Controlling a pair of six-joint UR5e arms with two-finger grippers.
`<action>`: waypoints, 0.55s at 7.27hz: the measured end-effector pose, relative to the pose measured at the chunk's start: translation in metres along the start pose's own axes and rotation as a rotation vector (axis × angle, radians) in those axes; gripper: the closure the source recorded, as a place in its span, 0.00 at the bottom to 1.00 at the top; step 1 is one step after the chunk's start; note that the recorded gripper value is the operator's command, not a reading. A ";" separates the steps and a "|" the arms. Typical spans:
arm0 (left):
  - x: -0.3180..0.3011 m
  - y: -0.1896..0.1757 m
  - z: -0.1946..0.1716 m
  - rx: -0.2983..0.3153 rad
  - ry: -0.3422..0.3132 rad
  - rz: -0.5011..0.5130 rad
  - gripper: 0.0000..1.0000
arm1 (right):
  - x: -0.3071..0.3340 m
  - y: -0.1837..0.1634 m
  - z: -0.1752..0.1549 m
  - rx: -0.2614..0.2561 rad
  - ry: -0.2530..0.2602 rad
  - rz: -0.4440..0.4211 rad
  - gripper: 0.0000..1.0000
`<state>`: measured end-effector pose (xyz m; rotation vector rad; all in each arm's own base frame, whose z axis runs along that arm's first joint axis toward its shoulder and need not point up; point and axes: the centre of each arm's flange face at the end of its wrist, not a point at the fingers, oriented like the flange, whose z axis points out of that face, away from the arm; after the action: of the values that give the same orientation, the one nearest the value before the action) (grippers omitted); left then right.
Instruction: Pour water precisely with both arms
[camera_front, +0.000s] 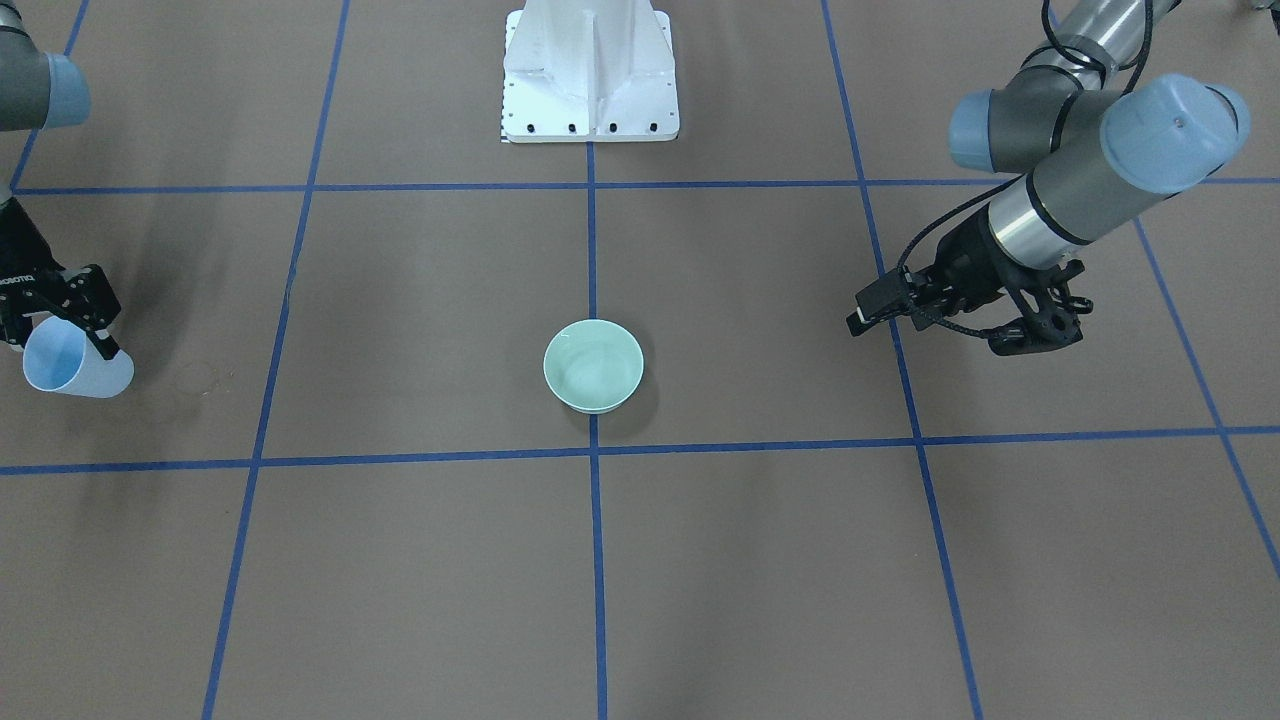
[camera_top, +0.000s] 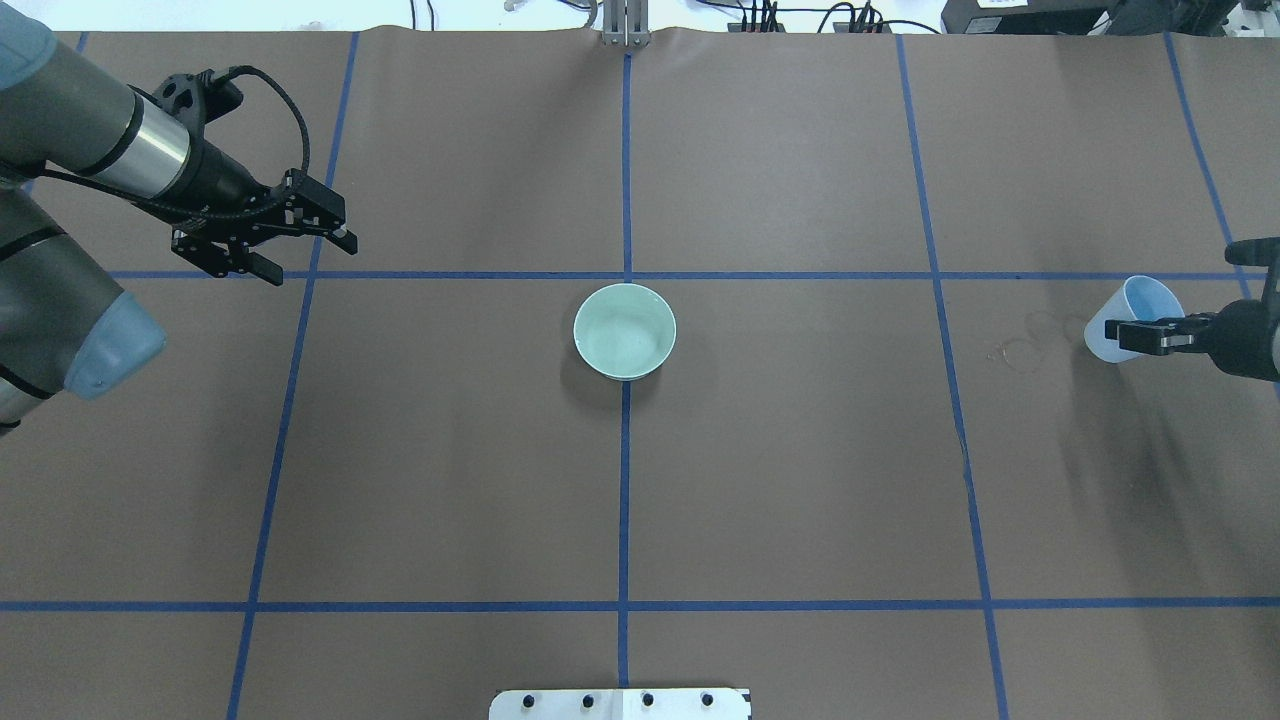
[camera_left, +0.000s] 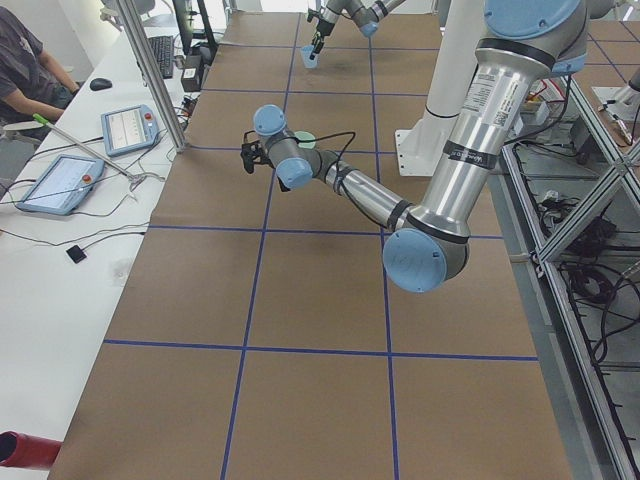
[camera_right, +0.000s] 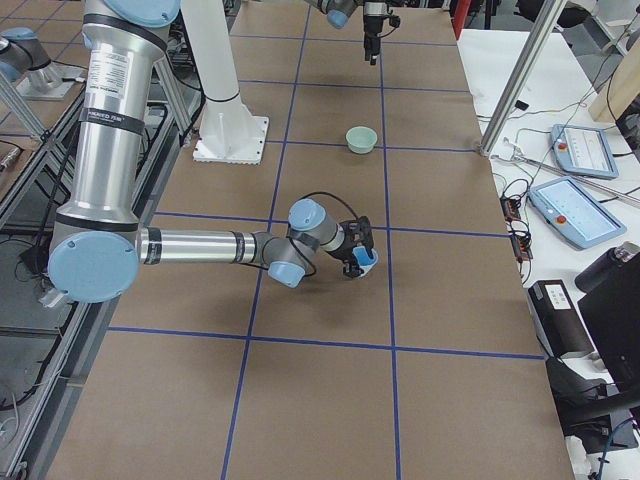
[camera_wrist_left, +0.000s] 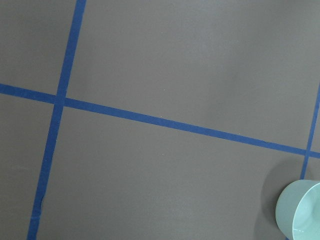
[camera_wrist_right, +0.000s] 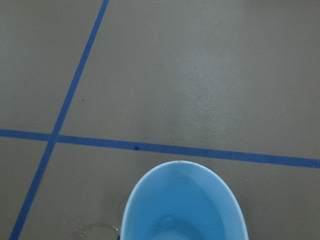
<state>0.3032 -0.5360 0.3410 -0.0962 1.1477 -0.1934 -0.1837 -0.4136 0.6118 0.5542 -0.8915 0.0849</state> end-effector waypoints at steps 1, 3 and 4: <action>0.000 0.000 0.000 0.001 0.000 0.000 0.01 | 0.012 0.005 -0.001 0.017 -0.012 -0.003 1.00; -0.001 0.001 -0.002 0.002 0.002 0.001 0.01 | 0.019 0.007 -0.005 0.039 -0.011 -0.005 1.00; -0.002 0.003 -0.004 0.003 0.003 0.002 0.01 | 0.019 0.007 -0.005 0.045 -0.008 -0.006 1.00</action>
<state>0.2996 -0.5329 0.3403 -0.0923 1.1503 -0.1932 -0.1698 -0.4085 0.6268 0.5997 -0.8978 0.0981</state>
